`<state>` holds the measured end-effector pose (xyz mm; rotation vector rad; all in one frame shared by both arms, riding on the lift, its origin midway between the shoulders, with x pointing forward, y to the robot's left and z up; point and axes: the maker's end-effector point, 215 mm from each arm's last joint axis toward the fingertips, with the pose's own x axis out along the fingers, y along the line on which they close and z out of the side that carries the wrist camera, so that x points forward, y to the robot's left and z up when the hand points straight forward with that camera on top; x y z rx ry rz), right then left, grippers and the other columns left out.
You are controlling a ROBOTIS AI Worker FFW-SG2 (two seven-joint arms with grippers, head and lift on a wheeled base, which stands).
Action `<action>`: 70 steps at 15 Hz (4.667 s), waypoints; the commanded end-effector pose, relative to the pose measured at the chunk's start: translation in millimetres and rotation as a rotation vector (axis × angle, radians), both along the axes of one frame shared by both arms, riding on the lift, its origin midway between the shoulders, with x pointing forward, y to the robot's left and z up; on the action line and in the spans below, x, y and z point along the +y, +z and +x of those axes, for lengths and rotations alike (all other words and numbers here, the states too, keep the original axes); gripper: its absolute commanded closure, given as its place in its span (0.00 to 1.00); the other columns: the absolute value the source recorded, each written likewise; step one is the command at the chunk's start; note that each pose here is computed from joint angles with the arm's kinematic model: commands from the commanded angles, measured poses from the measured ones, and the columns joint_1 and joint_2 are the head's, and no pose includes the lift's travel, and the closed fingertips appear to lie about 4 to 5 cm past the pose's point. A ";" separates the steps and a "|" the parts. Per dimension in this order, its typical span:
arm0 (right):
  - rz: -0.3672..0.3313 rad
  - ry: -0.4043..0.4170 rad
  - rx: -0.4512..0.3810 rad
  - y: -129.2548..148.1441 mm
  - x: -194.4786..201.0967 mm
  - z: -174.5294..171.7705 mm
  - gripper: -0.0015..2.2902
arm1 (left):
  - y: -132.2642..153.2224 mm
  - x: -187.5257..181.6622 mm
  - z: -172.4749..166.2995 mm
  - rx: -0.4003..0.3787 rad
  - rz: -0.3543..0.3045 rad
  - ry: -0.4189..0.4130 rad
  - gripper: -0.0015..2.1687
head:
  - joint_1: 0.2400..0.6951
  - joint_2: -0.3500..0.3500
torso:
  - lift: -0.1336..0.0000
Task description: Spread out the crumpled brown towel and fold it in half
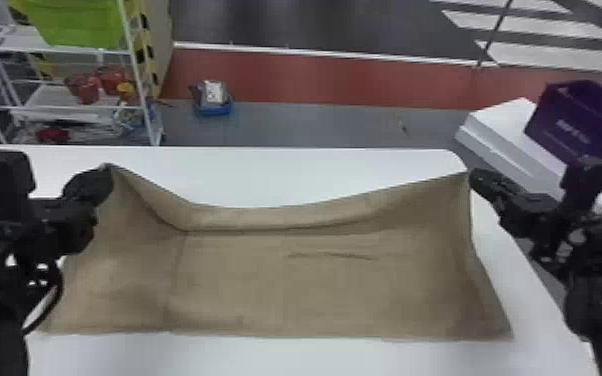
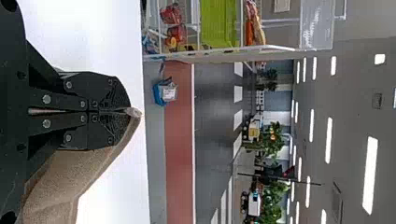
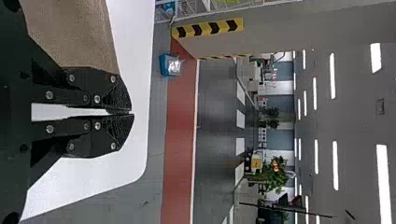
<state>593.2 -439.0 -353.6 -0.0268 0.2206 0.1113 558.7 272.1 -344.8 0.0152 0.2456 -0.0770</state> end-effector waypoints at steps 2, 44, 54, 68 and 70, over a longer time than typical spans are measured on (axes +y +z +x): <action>-0.056 -0.042 0.038 -17.6 -14.8 -0.6 0.00 | -19.7 9.0 -1.8 0.038 0.087 0.033 0.00 | 1.00 0.27 | 0.08; 0.119 0.217 0.524 -98.6 90.5 -203.3 0.66 | -117.5 35.3 -183.4 0.421 0.042 0.073 0.82 | 1.00 0.41 | 0.08; 0.141 0.241 0.582 -104.7 86.8 -220.1 0.66 | -120.3 39.7 -202.4 0.443 0.054 0.070 0.82 | 1.00 0.41 | 0.08; 0.133 0.228 0.568 -82.4 70.4 -220.5 0.66 | -104.1 16.1 -170.0 0.375 0.052 0.033 0.82 | 1.00 0.33 | 0.08; 0.135 0.230 0.570 -82.5 71.5 -220.5 0.66 | -111.5 19.6 -169.8 0.390 0.061 0.039 0.82 | 1.00 0.33 | 0.08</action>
